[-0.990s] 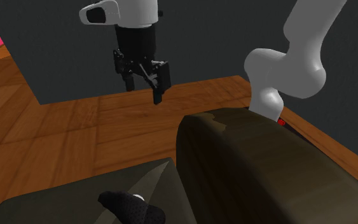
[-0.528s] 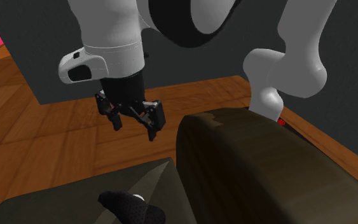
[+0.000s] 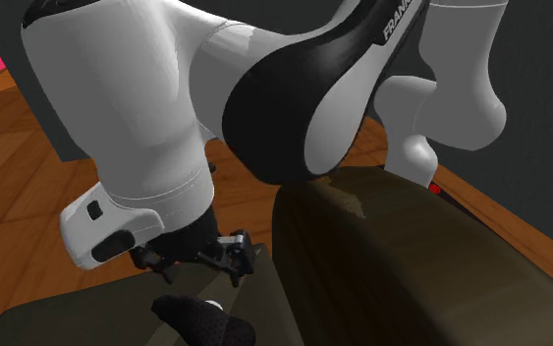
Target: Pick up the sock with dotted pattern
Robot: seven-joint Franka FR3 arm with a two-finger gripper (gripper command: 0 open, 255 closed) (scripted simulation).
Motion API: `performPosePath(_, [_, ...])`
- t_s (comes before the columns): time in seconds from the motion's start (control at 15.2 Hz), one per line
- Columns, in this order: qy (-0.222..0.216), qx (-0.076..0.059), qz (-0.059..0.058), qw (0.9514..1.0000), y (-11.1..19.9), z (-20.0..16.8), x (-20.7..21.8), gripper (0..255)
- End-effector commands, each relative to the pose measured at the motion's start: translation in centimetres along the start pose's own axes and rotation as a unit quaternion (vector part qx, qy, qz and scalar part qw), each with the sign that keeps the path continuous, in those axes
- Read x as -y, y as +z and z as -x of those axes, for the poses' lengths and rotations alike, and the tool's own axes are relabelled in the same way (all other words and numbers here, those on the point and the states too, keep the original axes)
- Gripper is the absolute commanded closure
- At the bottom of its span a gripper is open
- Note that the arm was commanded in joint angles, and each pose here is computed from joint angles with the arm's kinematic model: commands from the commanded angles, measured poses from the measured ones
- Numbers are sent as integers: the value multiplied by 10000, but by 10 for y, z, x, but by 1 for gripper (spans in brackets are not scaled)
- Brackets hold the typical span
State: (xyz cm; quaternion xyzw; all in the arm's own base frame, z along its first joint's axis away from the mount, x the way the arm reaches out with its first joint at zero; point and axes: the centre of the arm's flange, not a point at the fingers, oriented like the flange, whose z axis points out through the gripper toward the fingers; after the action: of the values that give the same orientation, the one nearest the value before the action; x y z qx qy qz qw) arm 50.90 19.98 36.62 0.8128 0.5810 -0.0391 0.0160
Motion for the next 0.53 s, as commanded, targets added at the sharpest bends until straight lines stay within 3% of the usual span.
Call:
performPosePath(0.0, [-386, 46, -26, 9992, 16, -21, 8, 0])
performPosePath(0.2, [-947, 112, -60, 9954, 41, -52, 19, 0])
performPosePath(0.4, [-1502, 177, -94, 9884, 65, -82, 33, 0])
performPosePath(0.46, [-1502, 177, -94, 9884, 70, -82, 33, 0])
